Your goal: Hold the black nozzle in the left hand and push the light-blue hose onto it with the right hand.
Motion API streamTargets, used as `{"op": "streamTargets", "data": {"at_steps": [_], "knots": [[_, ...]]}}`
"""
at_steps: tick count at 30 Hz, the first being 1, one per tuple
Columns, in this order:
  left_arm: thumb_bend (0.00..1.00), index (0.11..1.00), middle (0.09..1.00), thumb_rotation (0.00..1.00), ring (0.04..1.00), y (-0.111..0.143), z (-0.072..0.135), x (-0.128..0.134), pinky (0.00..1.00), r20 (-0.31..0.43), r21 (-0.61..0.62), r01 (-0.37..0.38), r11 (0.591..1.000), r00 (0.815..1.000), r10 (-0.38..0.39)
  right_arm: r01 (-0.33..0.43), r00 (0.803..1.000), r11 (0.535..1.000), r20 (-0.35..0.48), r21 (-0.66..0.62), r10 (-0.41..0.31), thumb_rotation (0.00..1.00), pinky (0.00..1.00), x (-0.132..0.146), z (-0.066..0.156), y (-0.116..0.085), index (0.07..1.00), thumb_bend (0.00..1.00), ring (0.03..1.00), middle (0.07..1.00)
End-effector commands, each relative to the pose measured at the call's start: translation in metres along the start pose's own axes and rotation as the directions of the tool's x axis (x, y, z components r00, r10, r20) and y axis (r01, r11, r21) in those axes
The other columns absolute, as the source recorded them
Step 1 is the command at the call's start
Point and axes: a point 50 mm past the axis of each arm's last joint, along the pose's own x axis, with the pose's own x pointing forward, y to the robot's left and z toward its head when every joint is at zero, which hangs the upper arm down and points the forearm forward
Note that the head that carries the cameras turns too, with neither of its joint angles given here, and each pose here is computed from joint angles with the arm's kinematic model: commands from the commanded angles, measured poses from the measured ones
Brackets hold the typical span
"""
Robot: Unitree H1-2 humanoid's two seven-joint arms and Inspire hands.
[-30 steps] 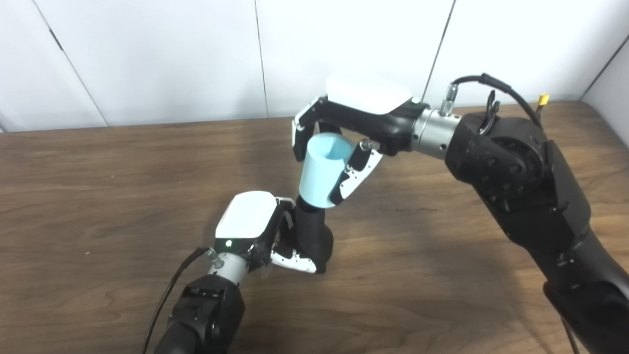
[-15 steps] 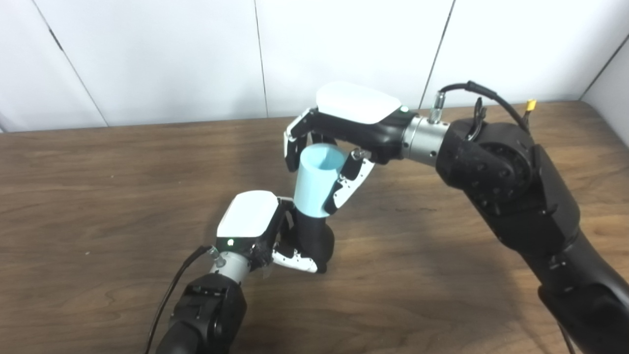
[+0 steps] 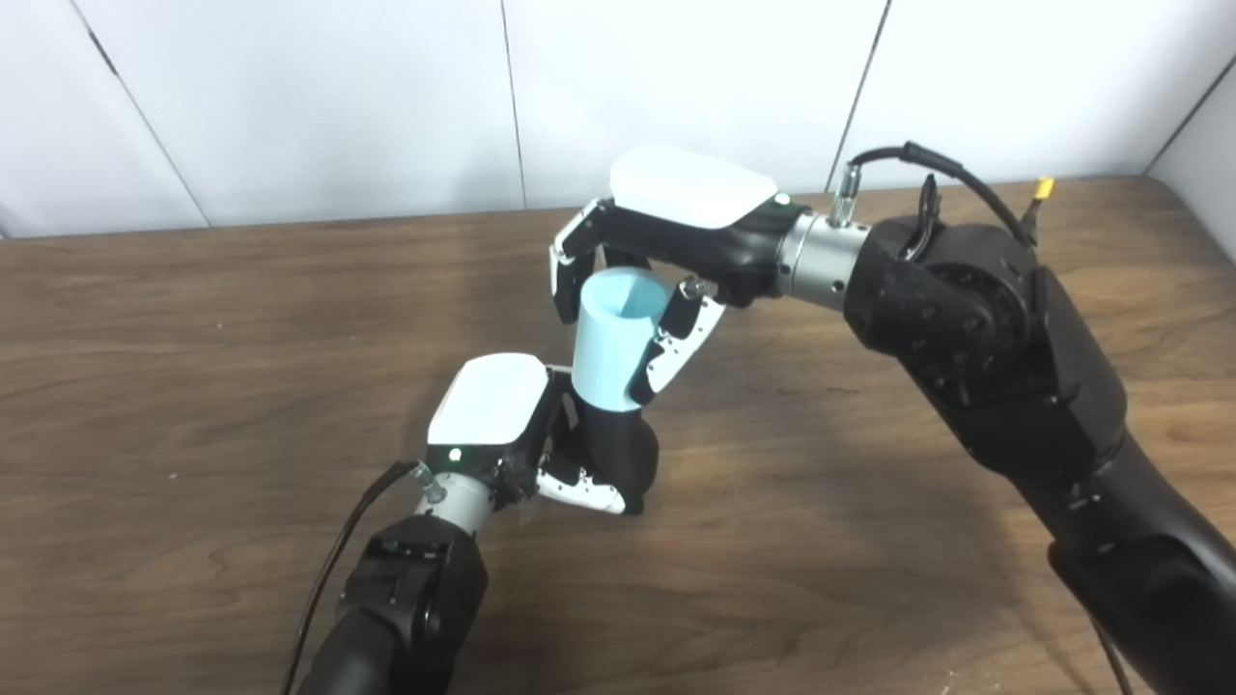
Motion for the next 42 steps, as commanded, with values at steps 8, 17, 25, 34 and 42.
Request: {"op": "streamTargets", "data": {"at_steps": [8, 17, 25, 34, 42], "knots": [[0.51, 0.48, 0.484, 0.0, 0.447, -0.001, 0.007, 0.0, 0.39, 0.019, -0.007, 0.028, 1.0, 0.999, -0.027, 0.042, 0.999, 0.998, 0.012, -0.054, -0.041, 0.0, 0.36, -0.001, 0.004, -0.011, 0.503, 0.51, 0.373, 0.52], [0.5, 0.477, 0.497, 0.0, 0.454, 0.001, 0.008, -0.001, 0.4, 0.02, -0.005, 0.029, 1.0, 0.999, -0.029, 0.027, 1.0, 0.998, 0.008, -0.052, -0.026, 0.0, 0.33, 0.005, 0.0, -0.009, 0.515, 0.51, 0.372, 0.515], [0.5, 0.476, 0.498, 0.0, 0.464, 0.002, 0.008, -0.001, 0.4, 0.014, -0.006, 0.029, 1.0, 0.999, -0.029, -0.002, 1.0, 0.998, 0.012, -0.061, 0.002, 0.0, 0.33, 0.006, 0.002, -0.009, 0.502, 0.51, 0.368, 0.521], [0.5, 0.475, 0.505, 0.0, 0.463, 0.004, 0.009, -0.001, 0.4, 0.014, -0.007, 0.032, 0.999, 0.999, -0.032, -0.089, 0.995, 0.993, 0.048, -0.074, 0.093, 0.0, 0.29, 0.013, 0.001, -0.004, 0.525, 0.51, 0.355, 0.483], [0.5, 0.478, 0.488, 0.0, 0.457, 0.005, 0.009, -0.001, 0.39, 0.022, -0.009, 0.025, 1.0, 0.999, -0.024, -0.196, 0.98, 0.977, 0.019, -0.083, 0.198, 0.0, 0.24, 0.016, 0.002, 0.002, 0.532, 0.51, 0.34, 0.452]]}}
